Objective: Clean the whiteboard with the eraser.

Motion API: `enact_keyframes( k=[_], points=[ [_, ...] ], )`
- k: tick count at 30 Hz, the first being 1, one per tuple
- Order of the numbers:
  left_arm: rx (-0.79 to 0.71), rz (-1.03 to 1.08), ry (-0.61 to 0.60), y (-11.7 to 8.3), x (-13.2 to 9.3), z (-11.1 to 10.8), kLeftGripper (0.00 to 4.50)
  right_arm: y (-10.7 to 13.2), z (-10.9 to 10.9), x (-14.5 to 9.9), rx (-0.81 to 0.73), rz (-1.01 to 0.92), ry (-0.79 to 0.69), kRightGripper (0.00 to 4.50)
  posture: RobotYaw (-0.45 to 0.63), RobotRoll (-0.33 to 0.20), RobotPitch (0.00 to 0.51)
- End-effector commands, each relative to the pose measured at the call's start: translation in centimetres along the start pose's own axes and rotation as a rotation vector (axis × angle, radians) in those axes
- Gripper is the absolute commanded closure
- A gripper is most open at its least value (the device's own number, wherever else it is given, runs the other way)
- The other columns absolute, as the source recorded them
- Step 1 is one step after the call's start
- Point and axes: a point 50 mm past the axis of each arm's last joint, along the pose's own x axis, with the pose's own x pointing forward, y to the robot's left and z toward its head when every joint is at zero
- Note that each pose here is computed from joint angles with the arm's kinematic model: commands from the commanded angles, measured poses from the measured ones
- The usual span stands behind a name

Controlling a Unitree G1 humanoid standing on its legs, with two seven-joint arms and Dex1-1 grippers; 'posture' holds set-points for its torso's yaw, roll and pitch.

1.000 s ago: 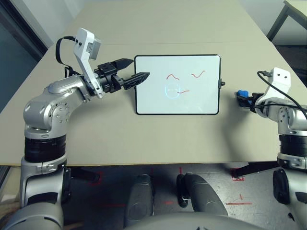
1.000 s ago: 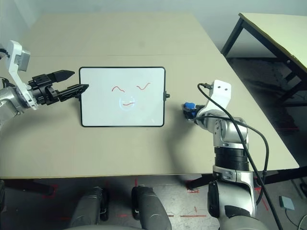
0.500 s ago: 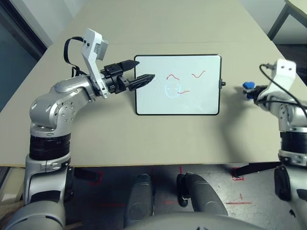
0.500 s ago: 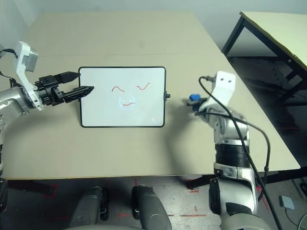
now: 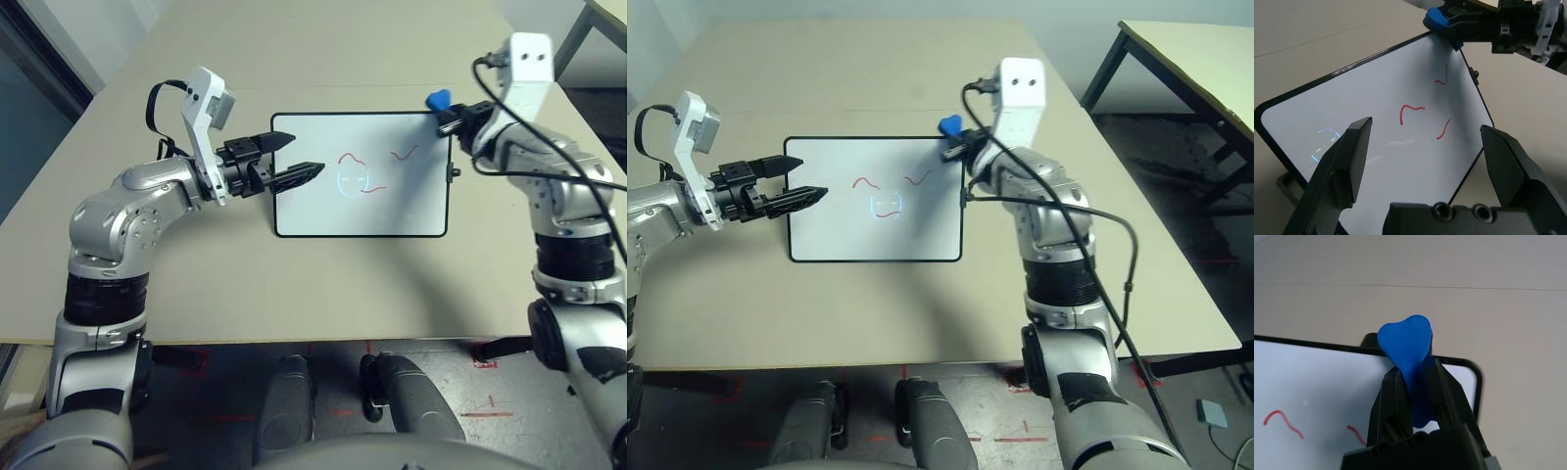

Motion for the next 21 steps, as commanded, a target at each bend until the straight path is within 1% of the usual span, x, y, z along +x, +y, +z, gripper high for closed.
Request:
enact_keyframes(
  k=[1,10,21],
  points=[
    [0.001,-0.012,0.011,-0.2,0.0,0.2,0.00,0.8,-1.0,0.0,-0.045,0.012,0.007,3.93,0.04,0.000,0.117],
    [-0.003,-0.011,0.012,-0.5,-0.1,0.2,0.00,1.4,-2.5,-0.3,-0.085,0.021,0.022,3.93,0.05,0.000,0.126],
    [-0.008,-0.014,0.012,-0.4,0.0,0.2,0.00,1.9,-4.4,-0.5,-0.073,0.021,0.081,3.93,0.04,0.000,0.137]
  ],
)
